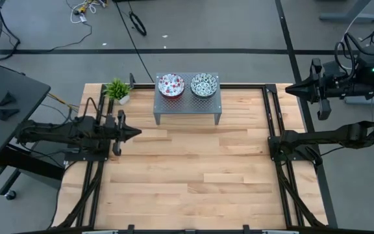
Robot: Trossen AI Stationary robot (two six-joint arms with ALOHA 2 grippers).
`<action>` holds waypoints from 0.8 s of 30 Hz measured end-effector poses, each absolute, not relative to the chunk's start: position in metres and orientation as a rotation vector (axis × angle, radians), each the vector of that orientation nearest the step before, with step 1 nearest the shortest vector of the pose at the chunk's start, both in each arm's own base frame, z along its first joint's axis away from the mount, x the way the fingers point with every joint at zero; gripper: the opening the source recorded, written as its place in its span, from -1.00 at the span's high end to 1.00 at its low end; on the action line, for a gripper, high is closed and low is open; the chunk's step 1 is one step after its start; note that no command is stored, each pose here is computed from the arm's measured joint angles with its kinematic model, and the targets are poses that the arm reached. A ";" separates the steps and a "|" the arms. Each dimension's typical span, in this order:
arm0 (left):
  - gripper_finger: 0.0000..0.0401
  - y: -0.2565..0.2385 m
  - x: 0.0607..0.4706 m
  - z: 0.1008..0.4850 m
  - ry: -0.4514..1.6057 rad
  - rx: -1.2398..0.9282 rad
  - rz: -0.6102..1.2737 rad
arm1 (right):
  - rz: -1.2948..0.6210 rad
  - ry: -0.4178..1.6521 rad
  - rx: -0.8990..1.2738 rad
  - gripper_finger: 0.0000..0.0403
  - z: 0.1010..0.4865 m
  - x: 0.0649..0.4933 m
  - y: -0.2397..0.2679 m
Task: Pick & Place Mini bowls
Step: Return to Home Position
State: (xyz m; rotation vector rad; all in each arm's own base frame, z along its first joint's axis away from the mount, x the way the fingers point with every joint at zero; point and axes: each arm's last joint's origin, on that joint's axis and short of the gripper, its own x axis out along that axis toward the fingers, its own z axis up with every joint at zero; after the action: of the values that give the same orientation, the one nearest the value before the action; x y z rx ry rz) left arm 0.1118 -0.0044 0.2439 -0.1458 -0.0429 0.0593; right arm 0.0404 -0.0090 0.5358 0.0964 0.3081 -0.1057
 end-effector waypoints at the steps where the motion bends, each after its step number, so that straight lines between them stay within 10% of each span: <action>1: 1.00 -0.004 0.112 0.243 -0.044 -0.146 0.059 | -0.106 0.308 0.097 0.88 0.536 0.040 -0.009; 24: 1.00 -0.004 0.104 0.200 -0.278 -0.200 0.047 | -0.106 0.308 0.096 0.88 0.536 0.040 -0.009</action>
State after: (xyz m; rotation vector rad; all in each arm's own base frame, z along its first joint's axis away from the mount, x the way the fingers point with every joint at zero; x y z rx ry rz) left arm 0.1038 -0.0036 0.2002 -0.2003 -0.2778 0.0465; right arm 0.0404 -0.0090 0.5358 0.0964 0.3082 -0.1058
